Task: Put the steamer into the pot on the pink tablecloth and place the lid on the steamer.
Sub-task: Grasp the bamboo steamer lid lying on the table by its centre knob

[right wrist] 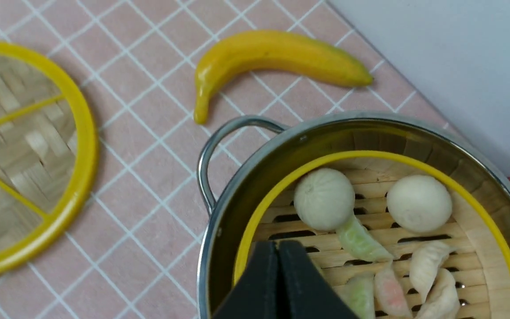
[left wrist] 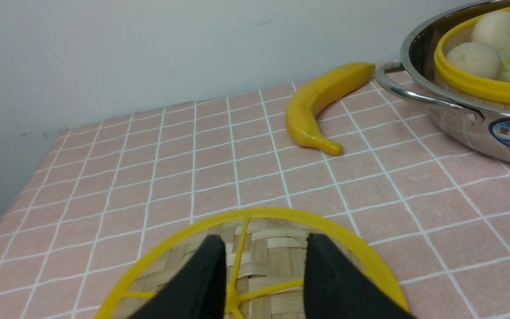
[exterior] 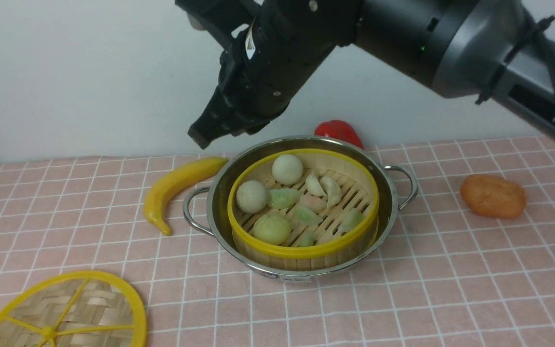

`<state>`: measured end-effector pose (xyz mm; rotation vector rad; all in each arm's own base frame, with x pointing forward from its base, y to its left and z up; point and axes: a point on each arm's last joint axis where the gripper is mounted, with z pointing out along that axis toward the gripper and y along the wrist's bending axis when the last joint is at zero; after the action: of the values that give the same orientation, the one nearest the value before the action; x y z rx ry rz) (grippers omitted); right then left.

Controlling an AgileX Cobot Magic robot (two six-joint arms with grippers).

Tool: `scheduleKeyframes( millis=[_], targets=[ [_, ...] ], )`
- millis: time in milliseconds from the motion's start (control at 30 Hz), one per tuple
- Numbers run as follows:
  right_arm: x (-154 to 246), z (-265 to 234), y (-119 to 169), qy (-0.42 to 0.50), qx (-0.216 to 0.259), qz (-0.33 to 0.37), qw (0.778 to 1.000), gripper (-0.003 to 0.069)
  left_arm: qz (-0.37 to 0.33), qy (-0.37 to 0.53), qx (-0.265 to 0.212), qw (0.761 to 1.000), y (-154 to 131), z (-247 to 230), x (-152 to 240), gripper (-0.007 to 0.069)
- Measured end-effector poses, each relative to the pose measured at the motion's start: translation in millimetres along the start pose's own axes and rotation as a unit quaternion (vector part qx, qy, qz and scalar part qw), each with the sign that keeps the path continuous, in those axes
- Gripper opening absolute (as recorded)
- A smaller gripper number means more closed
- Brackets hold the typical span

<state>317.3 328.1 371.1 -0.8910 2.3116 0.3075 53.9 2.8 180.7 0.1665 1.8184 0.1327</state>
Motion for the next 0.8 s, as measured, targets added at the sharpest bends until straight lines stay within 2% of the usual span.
scheduleKeyframes(
  millis=[267, 367, 533, 667, 700, 800],
  targets=[
    [-0.3, -3.6, 12.0, 0.004, -0.067, 0.05, 0.997, -0.0008, 0.0, 0.0, 0.0, 1.0, 0.0, 0.0, 0.0, 0.0243],
    [-0.2, -3.8, 13.4, 0.005, -0.075, 0.054, 0.996, -0.0006, 0.0, 0.0, 0.0, 1.0, 0.0, 0.0, 0.0, 0.0243],
    [5.0, -1.8, 6.6, 0.011, -0.037, 0.037, 0.999, 0.0001, 0.0, 0.0, 0.0, 1.0, 0.0, 0.0, 0.0, 0.0243],
    [49.1, -8.7, -4.8, 0.078, 0.012, 0.011, 0.997, 0.0007, 0.001, 0.0, 0.0, 1.0, 0.0, 0.0, 0.0, 0.0243],
    [48.0, -13.8, -5.0, 0.072, 0.012, 0.011, 0.997, 0.0007, 0.001, 0.0, 0.0, 1.0, 0.0, 0.0, 0.0, 0.0243],
    [103.9, -37.9, -18.7, 0.083, 0.032, 0.001, 0.996, 0.0013, 0.001, 0.0, 0.0, 1.0, 0.0, 0.0, -0.1, 0.0243]
  ],
)
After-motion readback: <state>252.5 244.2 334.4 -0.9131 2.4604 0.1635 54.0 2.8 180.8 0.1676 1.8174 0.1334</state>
